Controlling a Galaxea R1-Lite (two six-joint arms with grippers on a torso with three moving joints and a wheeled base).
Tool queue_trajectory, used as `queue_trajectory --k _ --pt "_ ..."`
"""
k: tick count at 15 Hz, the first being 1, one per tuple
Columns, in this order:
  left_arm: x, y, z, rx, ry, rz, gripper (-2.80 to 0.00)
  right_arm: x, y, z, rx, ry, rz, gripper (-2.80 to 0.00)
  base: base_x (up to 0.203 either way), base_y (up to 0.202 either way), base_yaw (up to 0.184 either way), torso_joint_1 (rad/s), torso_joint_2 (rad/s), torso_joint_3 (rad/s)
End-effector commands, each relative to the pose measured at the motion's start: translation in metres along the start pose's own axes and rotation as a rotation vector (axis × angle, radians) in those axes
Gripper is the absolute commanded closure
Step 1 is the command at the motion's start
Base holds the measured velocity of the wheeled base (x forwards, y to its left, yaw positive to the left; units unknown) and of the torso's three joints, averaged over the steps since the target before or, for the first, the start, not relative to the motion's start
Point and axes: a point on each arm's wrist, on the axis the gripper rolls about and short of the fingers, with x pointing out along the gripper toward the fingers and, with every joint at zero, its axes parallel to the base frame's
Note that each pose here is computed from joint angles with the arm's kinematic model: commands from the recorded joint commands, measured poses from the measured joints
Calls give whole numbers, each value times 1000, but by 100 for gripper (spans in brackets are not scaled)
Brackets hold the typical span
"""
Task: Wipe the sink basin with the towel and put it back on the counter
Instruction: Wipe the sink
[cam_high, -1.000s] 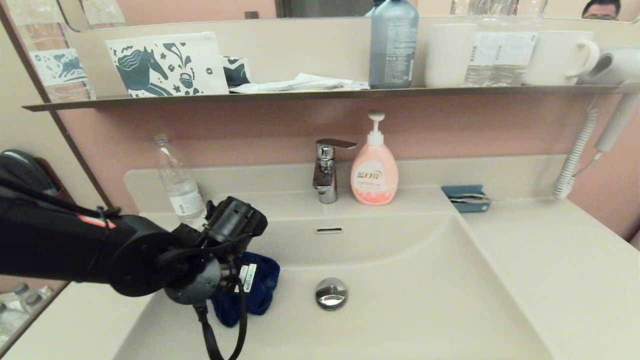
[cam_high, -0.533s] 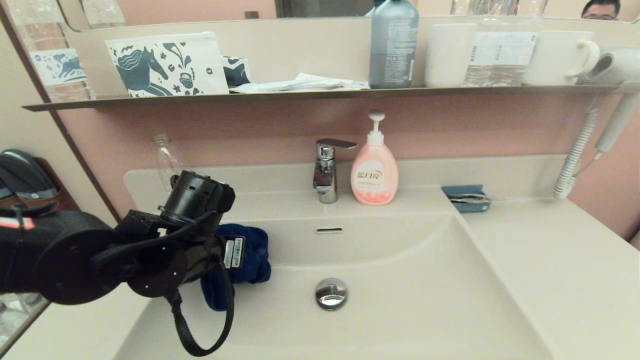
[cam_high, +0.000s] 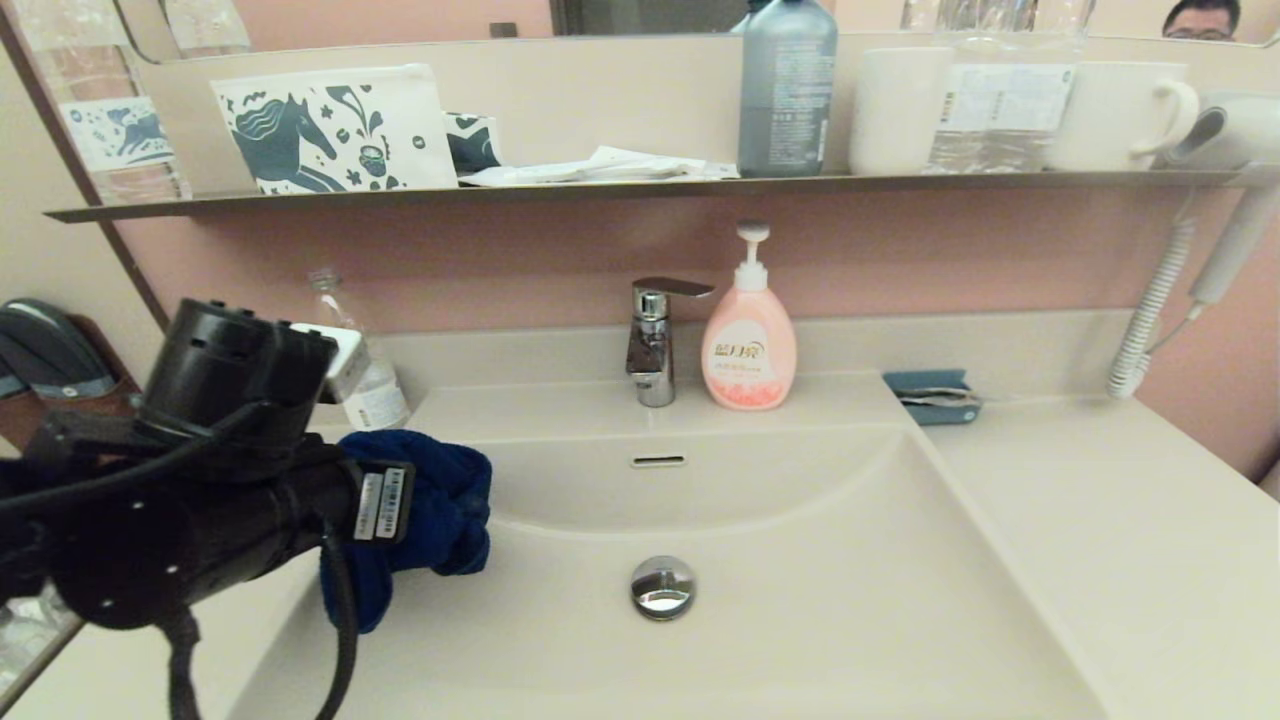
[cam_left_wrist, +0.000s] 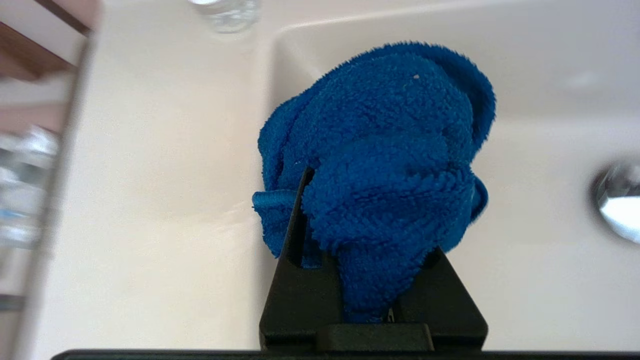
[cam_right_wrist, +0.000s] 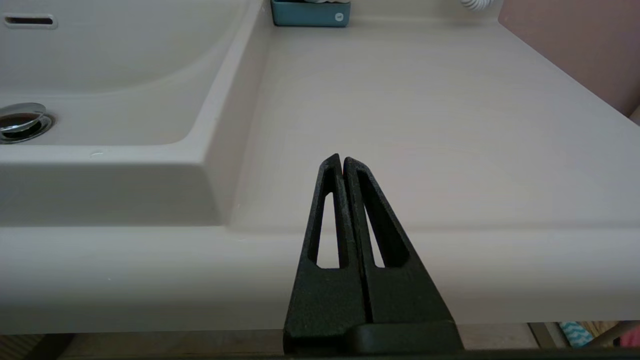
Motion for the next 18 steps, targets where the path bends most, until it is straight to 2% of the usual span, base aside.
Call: queue_trajectory --k 1,4,7,9,12,14,18 --pt "-24 23 3 -7 -75 22 0 0 0 0 -1 0 1 0 0 0 0 0 0 0" --pt "-16 45 7 -33 -54 130 0 0 0 0 -1 0 1 0 0 0 0 0 0 0" --pt "-17 68 6 -17 -36 199 0 0 0 0 -1 0 1 0 0 0 0 0 0 0" --pt "-20 87 6 -35 -48 146 0 0 0 0 -1 0 1 0 0 0 0 0 0 0" --pt "-22 113 2 -41 -43 157 0 0 0 0 0 1 2 0 0 0 0 0 0 0" --pt "-17 123 -7 -60 -12 140 0 0 0 0 -1 0 1 0 0 0 0 0 0 0" --pt "9 135 -23 -75 76 44 0 0 0 0 0 1 1 0 0 0 0 0 0 0"
